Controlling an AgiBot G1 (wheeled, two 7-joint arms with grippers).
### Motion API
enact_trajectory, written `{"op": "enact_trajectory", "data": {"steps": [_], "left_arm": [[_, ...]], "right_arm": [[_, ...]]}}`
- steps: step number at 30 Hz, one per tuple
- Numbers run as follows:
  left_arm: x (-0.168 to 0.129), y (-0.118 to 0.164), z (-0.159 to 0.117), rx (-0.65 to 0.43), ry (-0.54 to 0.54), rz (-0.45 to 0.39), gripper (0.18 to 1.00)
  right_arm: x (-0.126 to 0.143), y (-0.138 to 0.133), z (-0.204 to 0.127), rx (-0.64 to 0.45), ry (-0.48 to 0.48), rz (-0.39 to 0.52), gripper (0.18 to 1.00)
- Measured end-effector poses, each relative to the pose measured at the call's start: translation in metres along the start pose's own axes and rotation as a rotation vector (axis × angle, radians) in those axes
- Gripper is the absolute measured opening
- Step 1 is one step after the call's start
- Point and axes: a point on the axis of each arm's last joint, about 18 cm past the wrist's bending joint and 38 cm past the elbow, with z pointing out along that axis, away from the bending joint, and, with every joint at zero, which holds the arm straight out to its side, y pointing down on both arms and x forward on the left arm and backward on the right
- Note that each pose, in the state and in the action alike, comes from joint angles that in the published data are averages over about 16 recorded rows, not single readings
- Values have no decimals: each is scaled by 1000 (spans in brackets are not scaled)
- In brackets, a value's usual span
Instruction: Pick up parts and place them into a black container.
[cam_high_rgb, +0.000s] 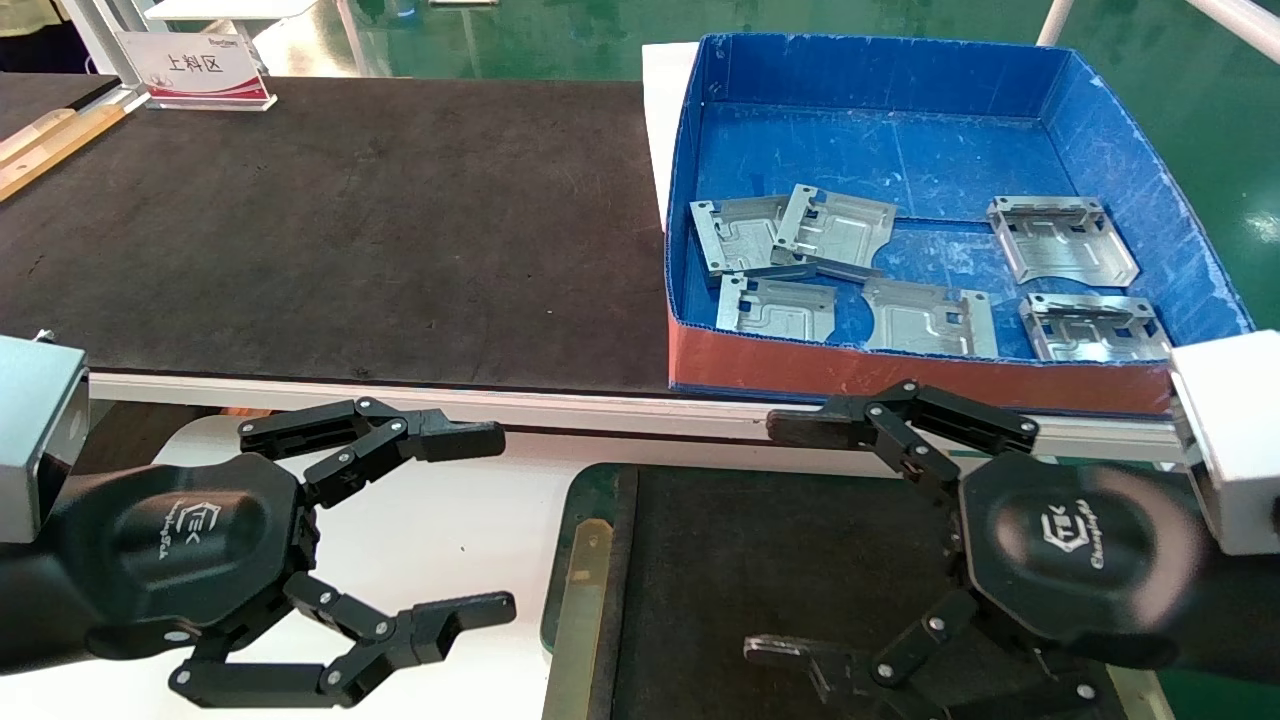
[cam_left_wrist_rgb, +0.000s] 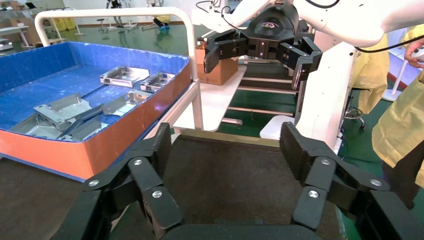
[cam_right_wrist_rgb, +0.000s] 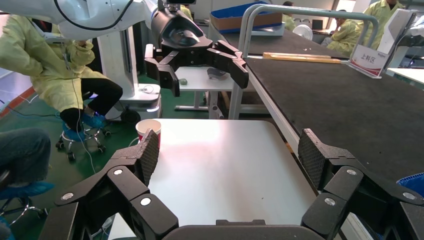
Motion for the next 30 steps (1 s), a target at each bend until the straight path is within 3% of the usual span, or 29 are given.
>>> {"op": "enact_trajectory", "data": {"steps": [23, 30], "left_arm": [[0, 0, 0, 0, 0, 0, 364], [0, 0, 0, 0, 0, 0, 269]], "right_arm": [[0, 0, 0, 0, 0, 0, 1000], [0, 0, 0, 0, 0, 0, 1000]]}}
